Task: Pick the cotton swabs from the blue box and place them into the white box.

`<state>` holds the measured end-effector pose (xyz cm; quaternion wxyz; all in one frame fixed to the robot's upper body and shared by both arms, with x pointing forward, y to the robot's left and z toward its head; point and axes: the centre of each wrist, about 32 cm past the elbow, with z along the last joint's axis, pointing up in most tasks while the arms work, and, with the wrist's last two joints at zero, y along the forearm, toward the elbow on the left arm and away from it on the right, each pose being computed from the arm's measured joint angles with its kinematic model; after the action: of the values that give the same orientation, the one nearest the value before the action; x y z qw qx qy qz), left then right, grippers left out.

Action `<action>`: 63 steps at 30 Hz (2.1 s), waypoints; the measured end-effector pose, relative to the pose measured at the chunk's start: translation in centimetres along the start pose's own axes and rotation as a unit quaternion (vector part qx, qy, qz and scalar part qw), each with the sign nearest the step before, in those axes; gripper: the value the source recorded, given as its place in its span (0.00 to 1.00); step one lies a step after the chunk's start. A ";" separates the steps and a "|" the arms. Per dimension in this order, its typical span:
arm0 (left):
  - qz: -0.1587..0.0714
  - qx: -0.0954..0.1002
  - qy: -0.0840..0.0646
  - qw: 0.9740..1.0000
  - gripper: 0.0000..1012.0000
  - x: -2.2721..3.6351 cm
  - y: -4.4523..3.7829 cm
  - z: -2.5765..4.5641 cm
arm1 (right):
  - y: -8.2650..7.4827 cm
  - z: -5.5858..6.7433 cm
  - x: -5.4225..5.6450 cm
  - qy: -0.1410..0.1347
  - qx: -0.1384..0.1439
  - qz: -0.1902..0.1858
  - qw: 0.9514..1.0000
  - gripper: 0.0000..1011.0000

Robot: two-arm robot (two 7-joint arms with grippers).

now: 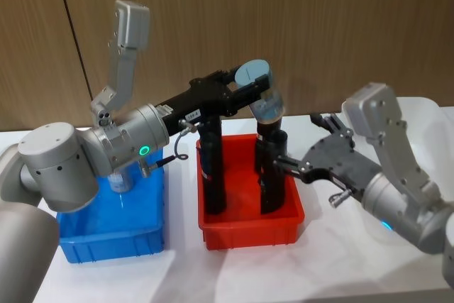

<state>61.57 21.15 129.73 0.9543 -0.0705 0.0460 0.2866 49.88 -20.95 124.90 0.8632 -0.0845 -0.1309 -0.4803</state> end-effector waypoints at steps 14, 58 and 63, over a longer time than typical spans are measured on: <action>0.000 0.000 0.000 1.000 0.66 0.00 -0.01 0.02 | 2.3 1.4 0.3 -0.006 0.002 0.012 1.000 0.99; 0.000 0.000 0.000 1.000 0.66 0.00 0.00 0.02 | 6.0 2.6 1.3 -0.009 -0.003 0.027 1.000 0.63; 0.000 0.000 0.000 1.000 0.66 0.00 0.00 0.02 | 5.9 2.6 1.3 -0.008 -0.002 0.027 1.000 0.63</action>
<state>61.57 21.16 129.75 0.9543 -0.0707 0.0458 0.2866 55.22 -18.17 127.61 0.8747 -0.0938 -0.1346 -0.4561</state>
